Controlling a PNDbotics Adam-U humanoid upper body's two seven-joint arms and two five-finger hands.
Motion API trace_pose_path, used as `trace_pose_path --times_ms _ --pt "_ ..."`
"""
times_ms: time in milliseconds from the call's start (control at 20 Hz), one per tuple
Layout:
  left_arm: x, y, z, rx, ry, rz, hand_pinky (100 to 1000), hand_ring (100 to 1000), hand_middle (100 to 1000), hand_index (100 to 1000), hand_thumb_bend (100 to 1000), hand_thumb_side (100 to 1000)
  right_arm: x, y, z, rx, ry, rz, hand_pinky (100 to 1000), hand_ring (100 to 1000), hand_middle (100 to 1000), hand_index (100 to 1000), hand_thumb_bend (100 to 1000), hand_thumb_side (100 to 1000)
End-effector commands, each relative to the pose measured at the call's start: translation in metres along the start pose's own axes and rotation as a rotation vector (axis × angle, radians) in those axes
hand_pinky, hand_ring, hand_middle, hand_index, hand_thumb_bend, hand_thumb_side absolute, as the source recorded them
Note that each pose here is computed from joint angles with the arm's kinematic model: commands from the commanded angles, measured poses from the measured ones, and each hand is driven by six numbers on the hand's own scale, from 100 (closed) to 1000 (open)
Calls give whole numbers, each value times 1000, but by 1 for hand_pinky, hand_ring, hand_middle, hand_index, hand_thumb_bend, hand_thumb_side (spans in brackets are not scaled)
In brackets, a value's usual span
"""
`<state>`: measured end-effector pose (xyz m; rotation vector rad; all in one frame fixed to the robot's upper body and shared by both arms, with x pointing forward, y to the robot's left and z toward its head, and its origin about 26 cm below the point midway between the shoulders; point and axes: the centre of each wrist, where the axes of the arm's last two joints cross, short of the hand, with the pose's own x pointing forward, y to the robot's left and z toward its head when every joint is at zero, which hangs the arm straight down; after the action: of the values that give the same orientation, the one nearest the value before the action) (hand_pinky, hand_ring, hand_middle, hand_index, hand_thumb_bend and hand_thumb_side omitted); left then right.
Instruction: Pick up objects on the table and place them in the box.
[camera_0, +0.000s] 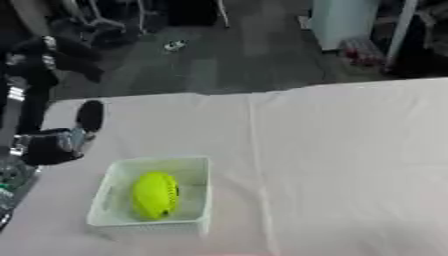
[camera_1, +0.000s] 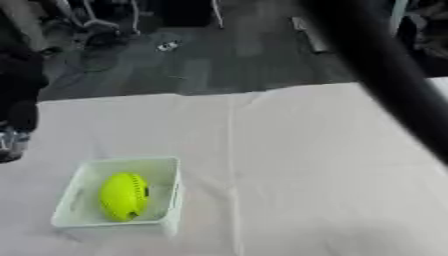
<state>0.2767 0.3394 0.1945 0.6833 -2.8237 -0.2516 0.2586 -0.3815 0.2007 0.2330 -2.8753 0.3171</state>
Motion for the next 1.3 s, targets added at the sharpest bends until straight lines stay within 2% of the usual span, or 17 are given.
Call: trace_pose_path --times_ms 50,300,1100,1300 --pt "3 -4 -7 140 -39 81 364 414 527 569 155 661 3 3 5 42 0 39 122 443 475 630 100 959" --pt "4 -10 -5 161 -33 157 346 399 517 560 149 660 1 9 15 74 15 63 124 445 475 626 100 959" --pt "5 -7 9 108 14 187 324 382 512 558 147 653 0 8 7 63 -7 57 128 445 473 623 100 957" --pt "4 -6 9 106 17 193 323 381 511 559 148 655 -1 8 6 77 -29 57 130 444 464 591 100 952"
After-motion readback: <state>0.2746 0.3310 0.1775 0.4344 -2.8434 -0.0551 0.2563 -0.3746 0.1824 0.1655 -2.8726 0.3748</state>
